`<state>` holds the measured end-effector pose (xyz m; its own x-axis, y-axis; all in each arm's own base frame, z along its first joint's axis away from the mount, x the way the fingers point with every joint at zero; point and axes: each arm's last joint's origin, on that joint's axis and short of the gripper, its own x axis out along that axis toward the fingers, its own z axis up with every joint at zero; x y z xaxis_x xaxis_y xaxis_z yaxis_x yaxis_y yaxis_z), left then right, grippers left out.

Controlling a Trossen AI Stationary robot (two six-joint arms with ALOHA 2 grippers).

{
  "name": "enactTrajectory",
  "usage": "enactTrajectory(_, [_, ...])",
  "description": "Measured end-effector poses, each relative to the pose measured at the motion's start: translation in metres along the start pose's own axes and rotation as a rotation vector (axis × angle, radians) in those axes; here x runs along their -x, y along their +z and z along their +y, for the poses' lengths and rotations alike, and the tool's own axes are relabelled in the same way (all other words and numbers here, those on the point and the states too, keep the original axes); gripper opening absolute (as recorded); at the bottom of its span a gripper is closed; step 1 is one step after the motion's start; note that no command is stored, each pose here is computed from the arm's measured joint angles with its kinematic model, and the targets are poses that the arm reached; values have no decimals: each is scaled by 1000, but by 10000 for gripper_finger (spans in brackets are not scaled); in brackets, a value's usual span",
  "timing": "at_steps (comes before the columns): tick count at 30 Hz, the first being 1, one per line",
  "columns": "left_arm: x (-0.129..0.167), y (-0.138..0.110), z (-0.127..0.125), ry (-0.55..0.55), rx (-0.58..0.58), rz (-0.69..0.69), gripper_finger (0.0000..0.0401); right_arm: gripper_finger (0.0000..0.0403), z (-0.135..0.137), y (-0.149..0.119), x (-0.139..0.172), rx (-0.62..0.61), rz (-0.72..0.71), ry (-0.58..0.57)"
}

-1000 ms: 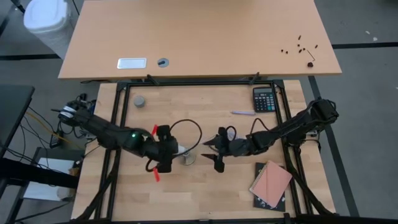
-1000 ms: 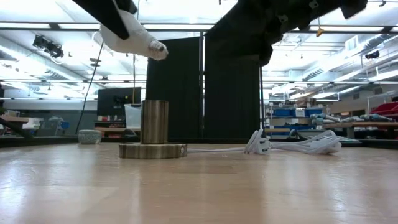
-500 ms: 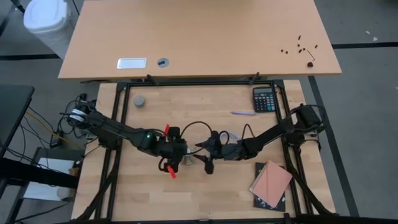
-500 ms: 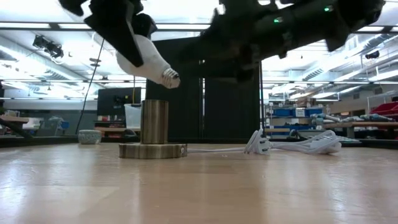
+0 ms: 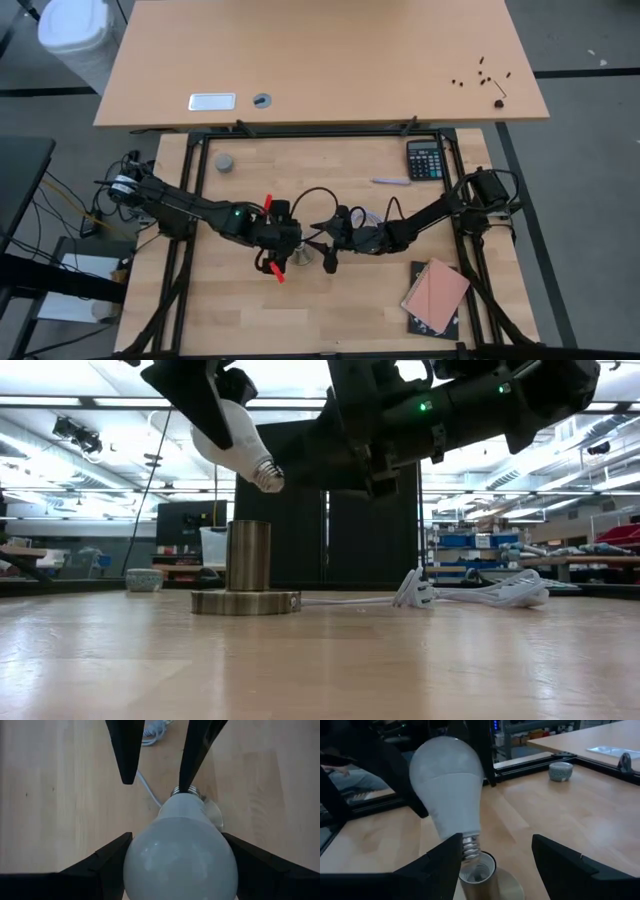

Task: Screw lightbulb
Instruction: Insert the lightbulb into the bronze lamp socket

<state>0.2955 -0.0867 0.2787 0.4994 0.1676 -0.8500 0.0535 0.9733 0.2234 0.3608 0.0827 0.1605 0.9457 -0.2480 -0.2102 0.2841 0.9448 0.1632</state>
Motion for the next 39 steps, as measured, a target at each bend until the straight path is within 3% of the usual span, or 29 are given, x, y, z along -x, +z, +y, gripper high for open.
enactTrajectory(23, [-3,11,10,29,18,-92,285,247,-12,-4,-6,25,74,12])
enactTrajectory(28, [-3,11,9,-11,23,-89,285,247,-13,-3,-7,21,95,75])
enactTrajectory(39, [-3,11,8,-59,19,-86,285,247,-22,-1,-12,45,104,97])
